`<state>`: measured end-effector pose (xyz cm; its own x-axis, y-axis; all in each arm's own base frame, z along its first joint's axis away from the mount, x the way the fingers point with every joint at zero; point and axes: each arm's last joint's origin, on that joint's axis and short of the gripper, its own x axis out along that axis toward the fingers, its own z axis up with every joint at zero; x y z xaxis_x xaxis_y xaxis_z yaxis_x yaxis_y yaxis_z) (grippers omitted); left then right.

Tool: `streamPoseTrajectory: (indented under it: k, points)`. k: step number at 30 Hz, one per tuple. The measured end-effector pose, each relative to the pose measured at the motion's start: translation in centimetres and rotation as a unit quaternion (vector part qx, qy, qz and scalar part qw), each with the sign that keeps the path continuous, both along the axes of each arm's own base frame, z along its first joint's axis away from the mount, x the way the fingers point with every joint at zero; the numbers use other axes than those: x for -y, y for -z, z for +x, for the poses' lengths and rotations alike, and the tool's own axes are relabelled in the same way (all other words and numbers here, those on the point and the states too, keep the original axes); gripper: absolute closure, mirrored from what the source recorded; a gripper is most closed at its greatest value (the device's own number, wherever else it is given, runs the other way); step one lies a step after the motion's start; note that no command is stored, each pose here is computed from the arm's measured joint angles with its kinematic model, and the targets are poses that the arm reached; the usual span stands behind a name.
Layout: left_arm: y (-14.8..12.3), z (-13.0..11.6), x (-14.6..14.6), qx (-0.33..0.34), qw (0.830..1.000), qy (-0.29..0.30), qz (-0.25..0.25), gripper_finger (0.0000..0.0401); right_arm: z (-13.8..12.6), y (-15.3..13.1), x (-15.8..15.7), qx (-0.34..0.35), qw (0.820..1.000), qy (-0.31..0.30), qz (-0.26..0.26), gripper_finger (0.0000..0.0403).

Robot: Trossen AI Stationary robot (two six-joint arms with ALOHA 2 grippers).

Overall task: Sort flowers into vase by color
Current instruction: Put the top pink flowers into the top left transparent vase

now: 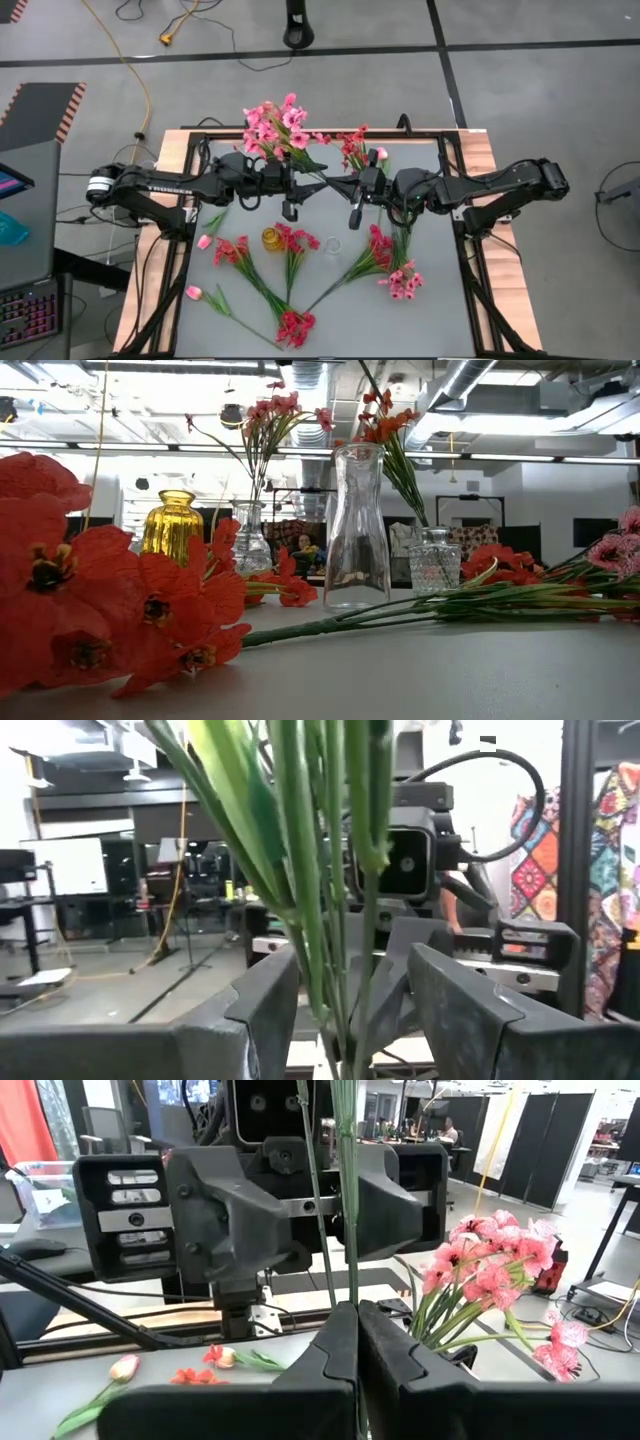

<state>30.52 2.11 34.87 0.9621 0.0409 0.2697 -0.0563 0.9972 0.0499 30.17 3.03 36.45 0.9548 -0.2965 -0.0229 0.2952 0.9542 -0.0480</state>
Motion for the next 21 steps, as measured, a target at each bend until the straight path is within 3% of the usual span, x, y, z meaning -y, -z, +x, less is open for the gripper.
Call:
streamPoseTrajectory:
  k: [4,12,17,21]
  points:
    - [-0.05,-0.03,0.1,0.001,1.0,-0.008,0.002,0.0255,0.0,-0.01,0.0,0.001,1.0,0.0,0.001,0.0375]
    - [0.0,-0.02,0.06,-0.001,1.0,-0.014,-0.005,0.0388,0.0,-0.01,0.0,0.001,1.0,0.0,0.002,0.0375]
    - [0.17,0.03,0.05,-0.01,1.0,-0.014,-0.007,0.0396,0.0,0.09,0.0,-0.004,1.0,0.0,0.001,0.0368]
    - [0.08,-0.43,0.08,-0.029,0.999,-0.013,-0.016,0.0399,0.01,0.09,0.0,-0.004,1.0,0.0,0.001,0.0339]
